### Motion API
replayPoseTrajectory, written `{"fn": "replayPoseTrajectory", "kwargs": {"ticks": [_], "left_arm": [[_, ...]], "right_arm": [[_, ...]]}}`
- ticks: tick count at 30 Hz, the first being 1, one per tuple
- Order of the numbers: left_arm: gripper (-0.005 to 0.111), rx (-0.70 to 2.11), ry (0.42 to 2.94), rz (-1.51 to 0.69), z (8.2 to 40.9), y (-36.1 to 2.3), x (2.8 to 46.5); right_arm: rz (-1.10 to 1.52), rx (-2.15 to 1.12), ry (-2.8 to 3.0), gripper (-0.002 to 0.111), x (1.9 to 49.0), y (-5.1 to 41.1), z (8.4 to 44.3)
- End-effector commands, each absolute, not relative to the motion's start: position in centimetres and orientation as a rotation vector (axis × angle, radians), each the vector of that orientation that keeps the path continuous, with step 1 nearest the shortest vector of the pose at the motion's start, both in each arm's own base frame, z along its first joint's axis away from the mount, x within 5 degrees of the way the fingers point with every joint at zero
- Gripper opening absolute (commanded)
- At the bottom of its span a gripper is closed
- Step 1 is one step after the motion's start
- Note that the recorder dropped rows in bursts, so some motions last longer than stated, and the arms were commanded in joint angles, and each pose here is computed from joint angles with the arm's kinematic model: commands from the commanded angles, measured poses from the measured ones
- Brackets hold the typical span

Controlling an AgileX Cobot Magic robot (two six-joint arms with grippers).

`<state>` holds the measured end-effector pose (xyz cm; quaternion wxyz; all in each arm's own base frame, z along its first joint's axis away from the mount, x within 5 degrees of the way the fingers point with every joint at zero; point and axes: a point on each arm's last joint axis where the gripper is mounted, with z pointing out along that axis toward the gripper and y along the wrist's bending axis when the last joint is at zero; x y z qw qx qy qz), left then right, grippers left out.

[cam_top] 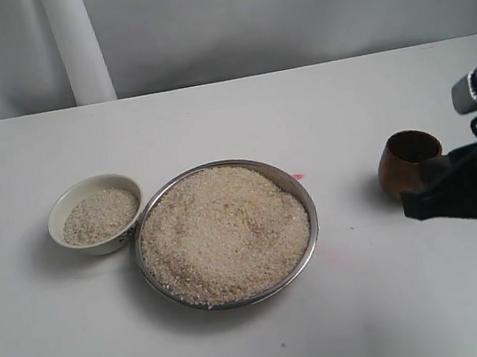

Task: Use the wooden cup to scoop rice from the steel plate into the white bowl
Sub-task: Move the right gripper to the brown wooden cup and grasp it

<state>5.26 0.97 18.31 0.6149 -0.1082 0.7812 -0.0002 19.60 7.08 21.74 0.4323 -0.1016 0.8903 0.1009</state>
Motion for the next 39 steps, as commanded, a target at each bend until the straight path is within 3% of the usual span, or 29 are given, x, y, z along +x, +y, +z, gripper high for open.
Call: {"fn": "replayPoseTrajectory", "kwargs": {"ticks": [1, 10, 17, 30, 34, 37, 39], "left_arm": [[0.000, -0.244, 1.798, -0.004, 18.3, 0.9, 5.3], [0.000, -0.244, 1.798, -0.004, 18.3, 0.9, 5.3], [0.000, -0.244, 1.798, -0.004, 18.3, 0.9, 5.3], [0.000, -0.244, 1.798, -0.004, 18.3, 0.9, 5.3], [0.000, -0.244, 1.798, -0.004, 18.3, 0.9, 5.3], [0.000, -0.244, 1.798, -0.004, 18.3, 0.9, 5.3], [0.000, -0.244, 1.798, -0.004, 18.3, 0.9, 5.3]], "right_arm": [[0.277, -0.240, 2.225, 0.000, 18.5, 6.8, 18.7], [0.243, -0.337, 2.212, 0.000, 18.9, 7.1, 14.8], [0.168, -0.159, 2.176, 0.000, 20.6, 6.5, 12.5], [0.159, -0.161, 2.155, 0.001, 20.7, 6.4, 12.1], [0.160, -0.166, 2.158, 0.028, 20.7, 6.5, 12.0], [0.160, -0.167, 2.165, 0.086, 20.7, 6.5, 12.0], [0.160, -0.167, 2.165, 0.101, 20.7, 6.5, 12.0]]}}
